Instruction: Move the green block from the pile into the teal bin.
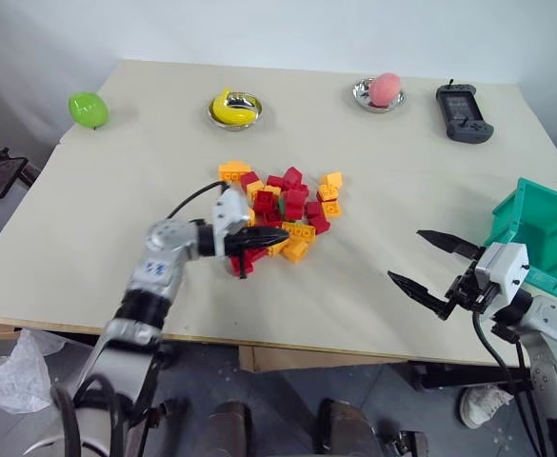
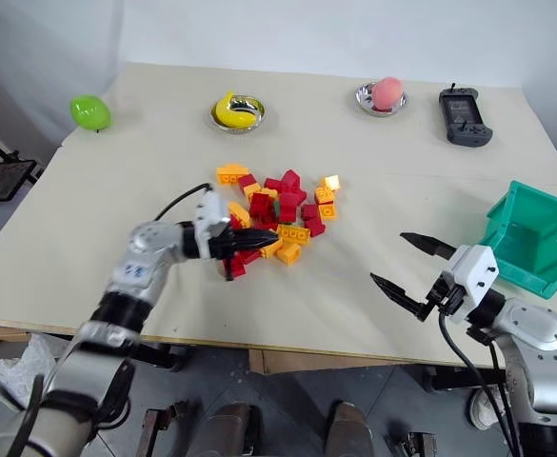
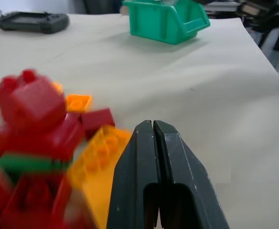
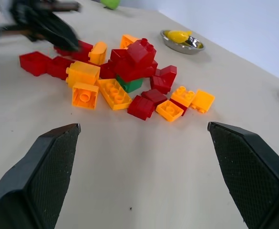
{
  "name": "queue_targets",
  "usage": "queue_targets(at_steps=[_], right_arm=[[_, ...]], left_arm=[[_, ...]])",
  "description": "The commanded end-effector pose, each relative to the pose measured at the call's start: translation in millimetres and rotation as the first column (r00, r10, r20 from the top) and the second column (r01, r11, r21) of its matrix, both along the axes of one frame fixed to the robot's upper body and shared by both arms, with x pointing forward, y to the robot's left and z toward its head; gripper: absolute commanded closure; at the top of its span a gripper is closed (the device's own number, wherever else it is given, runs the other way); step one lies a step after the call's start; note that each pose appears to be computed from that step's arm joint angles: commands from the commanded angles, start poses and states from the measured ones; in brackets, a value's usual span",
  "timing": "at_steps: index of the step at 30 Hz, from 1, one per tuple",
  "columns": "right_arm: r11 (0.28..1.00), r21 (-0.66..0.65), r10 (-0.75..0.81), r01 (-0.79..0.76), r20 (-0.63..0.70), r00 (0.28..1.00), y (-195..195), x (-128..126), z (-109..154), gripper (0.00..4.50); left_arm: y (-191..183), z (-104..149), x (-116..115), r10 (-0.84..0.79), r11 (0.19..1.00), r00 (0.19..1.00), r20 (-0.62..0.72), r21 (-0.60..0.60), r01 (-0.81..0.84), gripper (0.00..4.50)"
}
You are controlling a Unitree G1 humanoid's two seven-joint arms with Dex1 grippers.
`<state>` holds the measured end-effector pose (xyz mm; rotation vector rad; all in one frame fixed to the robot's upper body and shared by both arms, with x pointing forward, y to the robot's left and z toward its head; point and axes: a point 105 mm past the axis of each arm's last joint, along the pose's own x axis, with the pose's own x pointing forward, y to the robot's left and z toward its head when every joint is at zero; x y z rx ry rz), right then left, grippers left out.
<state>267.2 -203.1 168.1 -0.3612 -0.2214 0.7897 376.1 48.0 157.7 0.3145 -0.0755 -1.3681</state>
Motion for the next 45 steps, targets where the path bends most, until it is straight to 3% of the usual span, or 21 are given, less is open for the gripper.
queue_targets(at_steps=[1, 6, 11, 13, 22, 28, 34, 39, 43, 45], right_arm=[[1.0, 0.021, 0.007, -0.008, 0.047, 0.999, 14, -7, 10, 0.0], [0.999, 0.038, 0.002, -0.004, 0.047, 0.999, 23, -11, 9, 0.0], [0.999, 0.045, 0.005, -0.008, 0.052, 0.999, 28, -8, 11, 0.0], [0.999, 0.047, 0.009, -0.011, 0.056, 0.998, 30, -6, 12, 0.0], [0.998, 0.055, 0.028, -0.032, 0.066, 0.997, 37, -2, 14, 0.0], [0.998, 0.066, 0.02, -0.025, 0.08, 0.997, 39, -4, 15, 0.0], [0.997, 0.073, 0.01, -0.016, 0.075, 0.997, 41, -7, 12, 0.0], [0.997, 0.075, 0.011, -0.016, 0.074, 0.997, 40, -6, 12, 0.0], [0.997, 0.073, 0.02, -0.024, 0.063, 0.998, 38, -3, 12, 0.0], [0.996, 0.076, 0.038, -0.042, 0.05, 0.998, 41, -2, 12, 0.0]], left_arm=[[-8, 7, 30, 0.156, 0.988, 0.987, 0.022, 0.006, -0.156, 4.47], [0, 31, 65, 0.412, 0.903, 0.911, -0.017, -0.125, -0.41, 4.47], [27, 40, 82, 0.577, 0.796, 0.815, -0.054, -0.189, -0.576, 4.47], [32, 38, 83, 0.581, 0.795, 0.812, -0.053, -0.177, -0.58, 4.47], [8, 9, 49, 0.277, 0.961, 0.96, 0.039, 0.006, -0.278, 4.47], [-24, 1, 36, 0.148, 0.987, 0.989, 0.026, 0.054, -0.149, 4.47], [-37, -5, 12, -0.038, 0.999, 0.999, -0.002, 0.029, 0.038, 4.47], [-4, 10, -2, -0.106, 0.991, 0.994, 0.026, -0.076, 0.108, 4.47], [49, 28, -10, -0.022, 0.984, 0.999, 0.049, -0.176, 0.031, 4.47], [78, 29, -15, 0.055, 0.982, 0.998, 0.041, -0.182, -0.047, 4.07]])
